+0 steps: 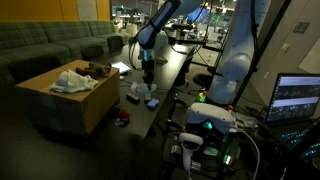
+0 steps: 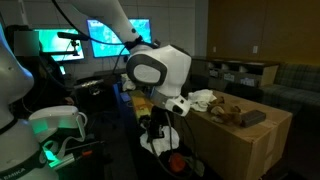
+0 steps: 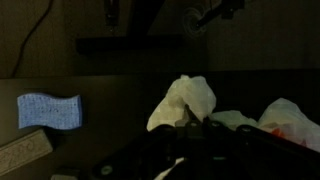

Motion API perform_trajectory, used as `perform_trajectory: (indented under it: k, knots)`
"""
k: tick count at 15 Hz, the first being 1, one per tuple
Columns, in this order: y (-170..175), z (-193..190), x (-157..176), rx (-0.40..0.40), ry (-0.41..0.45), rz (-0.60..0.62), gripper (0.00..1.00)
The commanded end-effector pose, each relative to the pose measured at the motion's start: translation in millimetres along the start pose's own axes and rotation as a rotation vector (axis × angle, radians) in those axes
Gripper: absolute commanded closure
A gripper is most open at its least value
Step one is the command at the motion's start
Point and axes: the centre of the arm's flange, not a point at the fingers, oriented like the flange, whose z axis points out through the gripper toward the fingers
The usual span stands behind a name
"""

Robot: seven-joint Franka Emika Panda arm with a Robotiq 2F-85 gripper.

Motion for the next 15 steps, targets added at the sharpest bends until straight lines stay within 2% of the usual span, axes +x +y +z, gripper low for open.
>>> perform_trajectory:
  k: [1, 5, 10, 15]
  knots:
    - [-14, 41, -1, 0.021, 0.052, 0.042, 0.99]
    - [-13, 71, 27, -0.001, 0.076, 0.052, 0.99]
    - [9, 105, 67, -0.013, 0.050, 0.025, 0.99]
    - [33, 115, 114, -0.032, 0.061, 0.000, 0.99]
